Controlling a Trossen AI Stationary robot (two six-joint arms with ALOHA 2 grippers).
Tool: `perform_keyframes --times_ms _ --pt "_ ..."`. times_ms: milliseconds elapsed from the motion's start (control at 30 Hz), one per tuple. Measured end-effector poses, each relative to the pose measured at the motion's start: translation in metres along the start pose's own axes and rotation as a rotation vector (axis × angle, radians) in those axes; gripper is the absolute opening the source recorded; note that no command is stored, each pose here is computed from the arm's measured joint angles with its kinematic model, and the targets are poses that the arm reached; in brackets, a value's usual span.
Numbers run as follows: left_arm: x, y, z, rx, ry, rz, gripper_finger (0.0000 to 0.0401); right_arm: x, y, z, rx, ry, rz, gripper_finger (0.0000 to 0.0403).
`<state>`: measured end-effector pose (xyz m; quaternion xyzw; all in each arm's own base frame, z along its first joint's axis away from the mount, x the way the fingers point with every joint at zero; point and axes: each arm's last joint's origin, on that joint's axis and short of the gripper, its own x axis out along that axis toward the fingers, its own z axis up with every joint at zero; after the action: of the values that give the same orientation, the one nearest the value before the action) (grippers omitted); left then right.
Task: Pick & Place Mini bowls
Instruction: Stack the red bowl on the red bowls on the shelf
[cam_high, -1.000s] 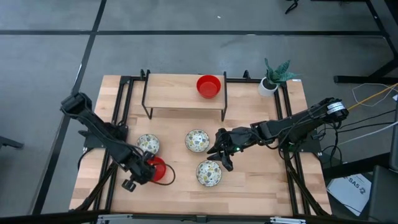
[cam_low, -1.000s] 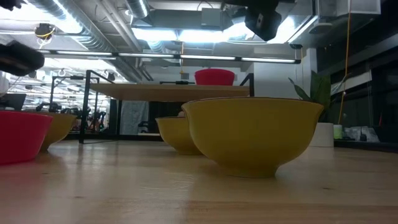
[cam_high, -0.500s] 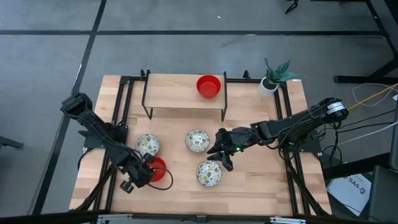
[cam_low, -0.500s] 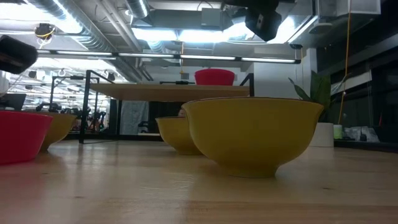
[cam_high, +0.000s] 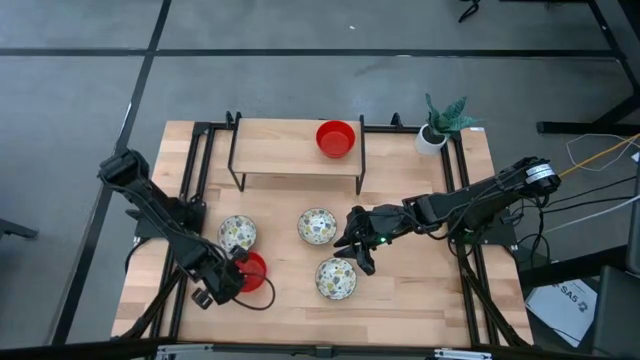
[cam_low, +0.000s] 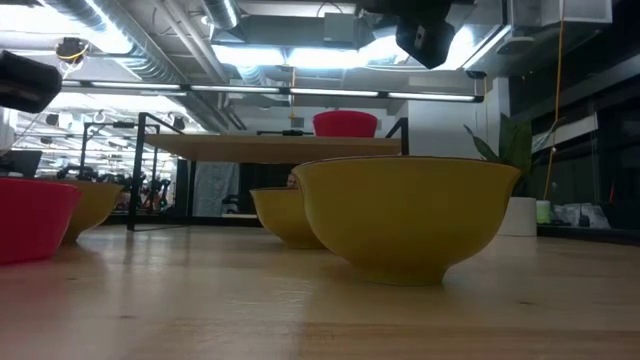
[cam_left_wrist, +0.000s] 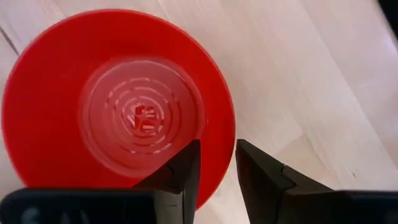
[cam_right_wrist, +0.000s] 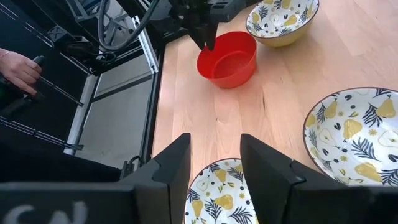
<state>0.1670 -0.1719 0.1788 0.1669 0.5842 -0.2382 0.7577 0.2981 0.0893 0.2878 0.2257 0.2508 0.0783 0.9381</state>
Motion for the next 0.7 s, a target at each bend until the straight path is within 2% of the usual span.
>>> perform_keyframes --times_ms 167,267,500,700 --pt "0.013 -0.003 0.001 0.038 0.061 -0.058 0.0097 0.000 0.000 0.000 -0.001 0.000 0.000 0.0140" --pt "0.021 -0.003 0.001 0.050 0.094 -0.055 0.0097 0.000 0.000 0.000 0.004 0.000 0.000 0.0140" --pt "0.023 -0.003 0.001 -0.043 0.108 -0.051 0.0097 0.000 0.000 0.000 0.006 0.001 0.001 0.0140" --pt "0.011 -0.004 0.017 -0.085 0.030 0.020 0.0082 0.000 0.000 0.000 0.006 0.001 0.001 0.0140"
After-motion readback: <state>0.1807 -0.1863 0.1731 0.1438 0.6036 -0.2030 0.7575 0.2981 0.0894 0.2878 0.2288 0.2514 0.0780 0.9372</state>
